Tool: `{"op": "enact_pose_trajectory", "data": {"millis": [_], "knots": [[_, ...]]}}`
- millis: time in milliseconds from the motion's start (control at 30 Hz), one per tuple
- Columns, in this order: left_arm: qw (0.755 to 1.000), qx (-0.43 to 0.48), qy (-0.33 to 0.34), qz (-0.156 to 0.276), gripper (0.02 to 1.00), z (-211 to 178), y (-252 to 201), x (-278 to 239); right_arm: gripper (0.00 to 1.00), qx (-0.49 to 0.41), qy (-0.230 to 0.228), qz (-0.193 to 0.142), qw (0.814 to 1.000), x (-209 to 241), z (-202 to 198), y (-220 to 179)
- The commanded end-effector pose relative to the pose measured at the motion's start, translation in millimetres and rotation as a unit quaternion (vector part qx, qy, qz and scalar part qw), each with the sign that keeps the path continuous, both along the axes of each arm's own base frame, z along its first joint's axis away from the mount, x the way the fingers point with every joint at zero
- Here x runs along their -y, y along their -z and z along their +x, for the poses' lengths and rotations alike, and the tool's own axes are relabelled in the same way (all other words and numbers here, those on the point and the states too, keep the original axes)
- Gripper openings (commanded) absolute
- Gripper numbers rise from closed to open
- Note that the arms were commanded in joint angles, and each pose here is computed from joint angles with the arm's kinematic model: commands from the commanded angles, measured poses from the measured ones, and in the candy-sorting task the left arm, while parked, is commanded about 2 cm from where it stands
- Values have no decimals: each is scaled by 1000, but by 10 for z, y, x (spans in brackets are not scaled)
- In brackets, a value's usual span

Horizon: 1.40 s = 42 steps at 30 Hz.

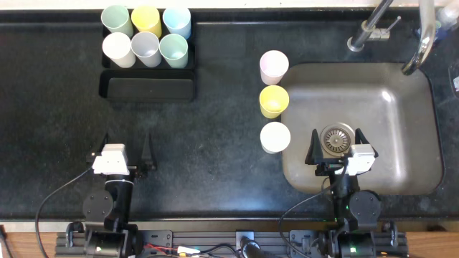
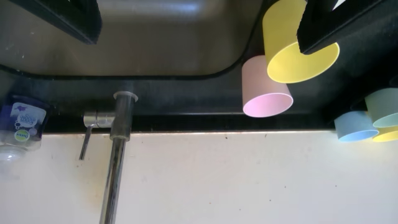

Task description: Store Cups

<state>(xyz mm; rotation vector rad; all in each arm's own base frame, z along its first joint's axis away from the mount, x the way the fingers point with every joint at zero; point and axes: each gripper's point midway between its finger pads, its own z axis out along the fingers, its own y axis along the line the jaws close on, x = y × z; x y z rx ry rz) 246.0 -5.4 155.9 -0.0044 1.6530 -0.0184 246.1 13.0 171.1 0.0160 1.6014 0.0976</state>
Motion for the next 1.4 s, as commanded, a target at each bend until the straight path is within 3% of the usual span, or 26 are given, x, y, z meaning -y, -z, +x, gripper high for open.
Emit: {"op": "enact_pose_trajectory", "data": {"millis": [33, 367, 567, 633, 733, 833, 933, 1033, 1100, 1233, 1400], "knots": [[1000, 3, -3, 9, 998, -2, -10, -16, 996, 4, -3, -1, 1000, -9, -2, -4], [1000, 2, 6, 0, 998, -1, -26, 17, 998, 4, -3, -1, 1000, -9, -2, -4], [982, -50, 120, -137, 998, 197, -693, 469, 998, 4, -3, -1, 1000, -9, -2, -4], [954, -119, 193, -197, 998, 591, -1177, 785, 998, 4, -3, -1, 1000, -9, -2, -4], [918, -221, 241, -225, 998, 1063, -1547, 1080, 998, 4, -3, -1, 1000, -9, -2, -4], [898, -318, 220, -209, 998, 1566, -1738, 1406, 996, 4, -3, -1, 1000, -9, -2, -4], [896, -370, 193, -153, 998, 1859, -1718, 1870, 996, 4, -3, -1, 1000, -9, -2, -4], [882, -418, 201, -83, 998, 1960, -1325, 2690, 996, 4, -3, -1, 1000, -9, -2, -4], [871, -440, 211, -64, 998, 1948, -1002, 3029, 998, 4, -3, -1, 1000, -9, -2, -4], [849, -497, 167, -71, 998, 1922, -364, 3290, 998, 4, -3, -1, 1000, -9, -2, -4], [833, -531, 127, -93, 998, 1959, 28, 3324, 998, 4, -3, -1, 1000, -9, -2, -4]]}}
